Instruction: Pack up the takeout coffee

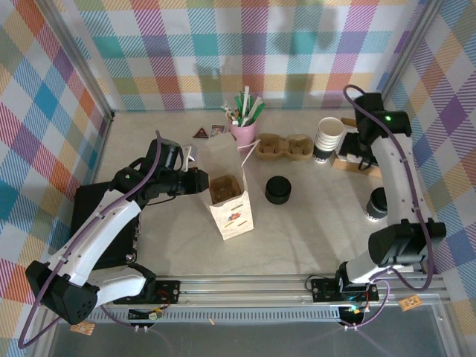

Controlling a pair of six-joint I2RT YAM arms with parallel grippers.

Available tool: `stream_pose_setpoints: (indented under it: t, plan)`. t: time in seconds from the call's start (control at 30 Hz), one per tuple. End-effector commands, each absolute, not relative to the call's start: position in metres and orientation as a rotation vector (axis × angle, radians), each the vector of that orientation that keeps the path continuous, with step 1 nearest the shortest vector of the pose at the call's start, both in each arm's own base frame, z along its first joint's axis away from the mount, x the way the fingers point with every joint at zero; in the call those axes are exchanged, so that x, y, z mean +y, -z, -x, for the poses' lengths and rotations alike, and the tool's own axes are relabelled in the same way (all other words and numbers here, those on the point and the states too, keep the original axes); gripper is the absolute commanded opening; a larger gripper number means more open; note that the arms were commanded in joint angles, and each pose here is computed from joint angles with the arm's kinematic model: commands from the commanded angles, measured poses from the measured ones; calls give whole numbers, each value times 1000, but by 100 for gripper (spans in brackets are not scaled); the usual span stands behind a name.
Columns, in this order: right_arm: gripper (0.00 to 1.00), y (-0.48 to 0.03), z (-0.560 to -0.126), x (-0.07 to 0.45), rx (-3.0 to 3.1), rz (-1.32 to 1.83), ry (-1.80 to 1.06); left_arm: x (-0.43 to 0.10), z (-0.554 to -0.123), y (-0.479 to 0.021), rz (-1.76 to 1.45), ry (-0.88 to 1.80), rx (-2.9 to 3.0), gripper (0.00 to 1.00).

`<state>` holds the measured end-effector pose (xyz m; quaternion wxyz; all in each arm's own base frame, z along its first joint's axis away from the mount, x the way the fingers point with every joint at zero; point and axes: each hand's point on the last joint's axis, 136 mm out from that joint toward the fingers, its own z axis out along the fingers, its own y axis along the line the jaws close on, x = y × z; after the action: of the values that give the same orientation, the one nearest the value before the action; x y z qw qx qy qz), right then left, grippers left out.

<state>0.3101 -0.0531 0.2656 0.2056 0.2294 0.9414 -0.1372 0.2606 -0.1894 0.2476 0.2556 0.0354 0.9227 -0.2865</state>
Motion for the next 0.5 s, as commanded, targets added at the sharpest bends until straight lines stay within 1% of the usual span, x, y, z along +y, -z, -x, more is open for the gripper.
stream_pose_setpoints:
  t: [0.0, 0.07, 0.2, 0.27, 0.4, 0.47]
  plan:
    - [99, -257, -284, -68, 2640, -749, 352, -185, -257, -249, -92, 778, 2500, 33]
    - [99, -250, -273, -80, 2656, -803, 363, -183, -257, -250, -84, 768, 2497, 38]
    - [99, -237, -254, -95, 2681, -913, 333, -181, -256, -249, -81, 760, 2504, 39]
    - [100, -232, -247, -97, 2677, -938, 316, -181, -254, -248, -88, 758, 2510, 38]
    - [92, -223, -238, -99, 2669, -1000, 230, -179, -254, -249, -89, 752, 2510, 33]
    - [91, -217, -235, -100, 2676, -1027, 209, -179, -254, -249, -93, 752, 2512, 30]
